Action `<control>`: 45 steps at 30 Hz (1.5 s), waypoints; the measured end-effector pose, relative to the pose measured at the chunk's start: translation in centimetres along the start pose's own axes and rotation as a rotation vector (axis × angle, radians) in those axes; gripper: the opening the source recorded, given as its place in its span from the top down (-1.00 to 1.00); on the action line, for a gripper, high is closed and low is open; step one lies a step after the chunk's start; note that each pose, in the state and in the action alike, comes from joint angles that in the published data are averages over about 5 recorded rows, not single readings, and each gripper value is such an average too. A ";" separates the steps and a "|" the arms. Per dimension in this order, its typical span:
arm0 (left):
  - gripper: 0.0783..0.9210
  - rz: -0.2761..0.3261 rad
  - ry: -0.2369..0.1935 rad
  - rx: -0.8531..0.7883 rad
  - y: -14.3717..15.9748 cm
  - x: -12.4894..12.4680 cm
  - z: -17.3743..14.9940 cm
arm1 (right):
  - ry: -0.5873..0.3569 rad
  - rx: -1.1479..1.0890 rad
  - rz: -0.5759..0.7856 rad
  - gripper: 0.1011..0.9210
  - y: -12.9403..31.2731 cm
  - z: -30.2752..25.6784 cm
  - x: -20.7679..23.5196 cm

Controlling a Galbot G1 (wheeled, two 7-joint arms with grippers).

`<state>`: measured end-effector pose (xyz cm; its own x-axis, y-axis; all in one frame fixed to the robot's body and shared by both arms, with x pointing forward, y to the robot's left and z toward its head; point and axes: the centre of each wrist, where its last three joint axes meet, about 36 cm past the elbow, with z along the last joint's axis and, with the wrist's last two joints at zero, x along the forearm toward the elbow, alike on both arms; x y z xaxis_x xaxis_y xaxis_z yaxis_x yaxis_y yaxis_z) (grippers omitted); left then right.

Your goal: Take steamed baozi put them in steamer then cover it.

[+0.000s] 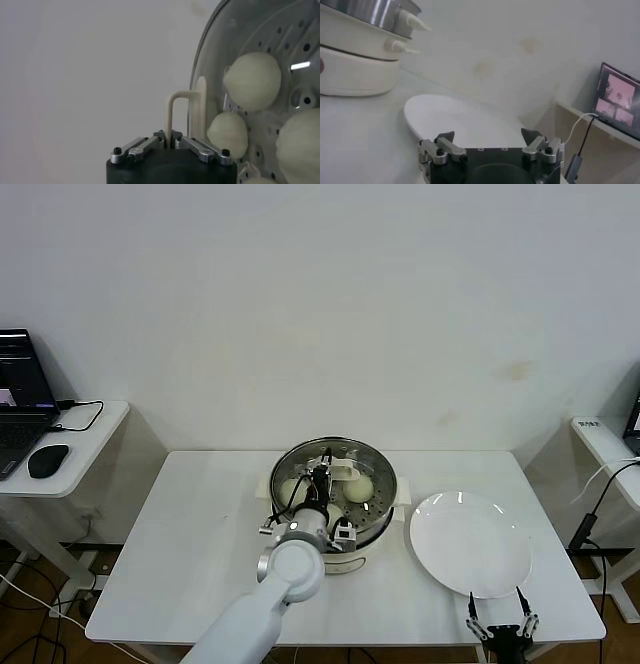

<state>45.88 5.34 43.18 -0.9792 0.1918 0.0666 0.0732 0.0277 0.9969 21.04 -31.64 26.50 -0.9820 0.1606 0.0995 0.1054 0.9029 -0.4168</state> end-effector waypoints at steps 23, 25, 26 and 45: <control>-0.75 -0.014 -0.069 0.250 1.9 9.6 3.8 | 0.015 -0.001 -0.015 -0.76 0.0 0.3 0.5; -0.76 -0.017 -0.084 0.326 2.0 11.1 4.9 | 0.013 -0.002 -0.017 -0.76 -0.1 0.2 0.6; -0.76 -0.019 -0.092 0.370 1.9 11.7 5.5 | 0.011 -0.002 -0.019 -0.76 -0.2 0.1 0.6; -0.77 -0.107 0.085 1.339 -3.4 23.4 16.0 | -0.030 -0.067 -0.141 -0.76 -1.9 -1.9 1.9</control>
<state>25.72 25.41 40.73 -0.9967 0.0686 0.0422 0.0756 0.9781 0.1940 19.24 -32.28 29.21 -0.9919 0.0197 0.1251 -0.0241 0.9403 -0.3394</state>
